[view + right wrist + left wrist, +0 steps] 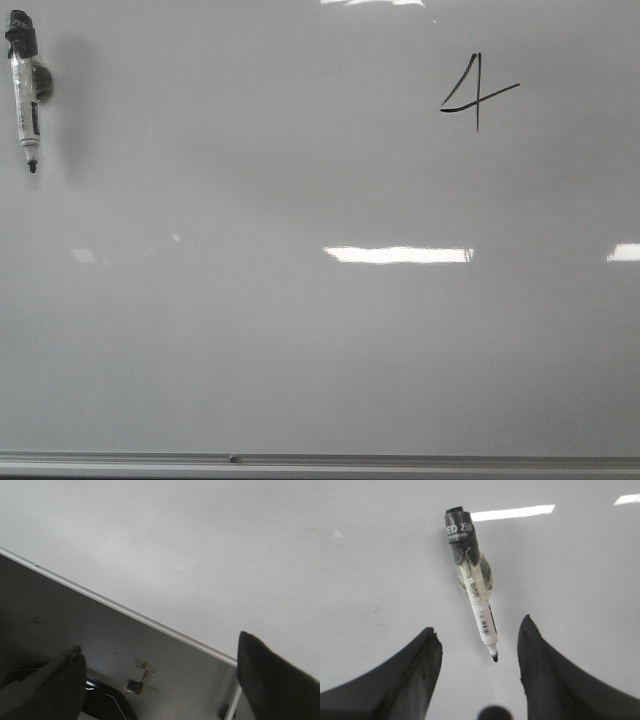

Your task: Write number 4 on whiteboard

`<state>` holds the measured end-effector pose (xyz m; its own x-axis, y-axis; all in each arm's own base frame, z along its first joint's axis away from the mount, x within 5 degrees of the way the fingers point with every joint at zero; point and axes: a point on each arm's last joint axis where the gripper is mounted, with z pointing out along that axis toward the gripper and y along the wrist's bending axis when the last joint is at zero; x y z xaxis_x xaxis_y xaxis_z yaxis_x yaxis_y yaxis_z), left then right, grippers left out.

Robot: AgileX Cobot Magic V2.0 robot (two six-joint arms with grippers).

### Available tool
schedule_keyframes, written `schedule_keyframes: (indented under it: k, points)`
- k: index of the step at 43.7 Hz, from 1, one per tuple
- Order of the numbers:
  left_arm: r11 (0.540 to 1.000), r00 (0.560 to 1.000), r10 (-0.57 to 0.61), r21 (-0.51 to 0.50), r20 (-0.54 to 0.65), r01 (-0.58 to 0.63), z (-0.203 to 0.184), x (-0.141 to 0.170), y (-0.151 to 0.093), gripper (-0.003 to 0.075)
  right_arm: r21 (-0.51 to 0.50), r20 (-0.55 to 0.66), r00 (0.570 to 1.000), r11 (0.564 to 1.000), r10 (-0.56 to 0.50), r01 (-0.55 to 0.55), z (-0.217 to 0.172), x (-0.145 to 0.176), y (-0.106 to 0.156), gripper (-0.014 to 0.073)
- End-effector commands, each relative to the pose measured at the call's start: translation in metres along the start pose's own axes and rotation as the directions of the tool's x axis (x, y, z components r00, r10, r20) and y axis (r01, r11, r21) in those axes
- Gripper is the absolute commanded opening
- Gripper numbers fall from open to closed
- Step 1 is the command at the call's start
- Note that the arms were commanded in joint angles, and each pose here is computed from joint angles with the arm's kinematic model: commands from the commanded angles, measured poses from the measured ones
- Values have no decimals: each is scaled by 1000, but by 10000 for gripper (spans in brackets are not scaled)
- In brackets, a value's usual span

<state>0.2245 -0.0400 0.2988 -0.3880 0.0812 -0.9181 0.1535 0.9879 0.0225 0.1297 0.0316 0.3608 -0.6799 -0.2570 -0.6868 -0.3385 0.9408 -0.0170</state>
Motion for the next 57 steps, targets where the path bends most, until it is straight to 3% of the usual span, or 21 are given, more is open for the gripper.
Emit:
schedule_keyframes:
  k: [1, 12, 23, 32, 35, 38, 46, 51, 57]
  points:
    - [1000, 999, 8, 25, 48, -9, -31, -18, -10, 356, 76, 63, 995, 994, 71, -76, -21, -10, -6, 629]
    - [998, 976, 2, 62, -219, 12, -88, -23, -28, 356, 104, 108, 991, 991, 77, -88, -47, 5, -3, 629]
    - [951, 994, 62, 309, -90, -31, -141, -28, -40, 356, 117, 241, 969, 989, 55, -86, -79, 29, 4, 629]
    - [916, 999, 42, 400, 10, -42, -160, -31, -40, 350, 122, 297, 954, 989, 45, -84, -85, 47, 7, 629]
    - [914, 999, 43, 403, 15, -45, -161, -32, -41, 309, 122, 301, 953, 989, 44, -84, -86, 47, 8, 619]
    - [914, 999, 43, 404, 16, -45, -160, -32, -41, 232, 122, 302, 952, 989, 44, -84, -86, 47, 8, 546]
    - [917, 998, 51, 395, 25, -57, -160, -33, -40, -13, 122, 301, 953, 989, 44, -84, -86, 47, 8, 138]
    - [920, 998, 59, 387, 31, -67, -160, -33, -40, -20, 121, 295, 955, 989, 45, -84, -86, 48, 8, -58]
    - [921, 998, 61, 385, 26, -67, -160, -32, -39, -20, 119, 276, 960, 989, 48, -84, -85, 50, 8, -71]
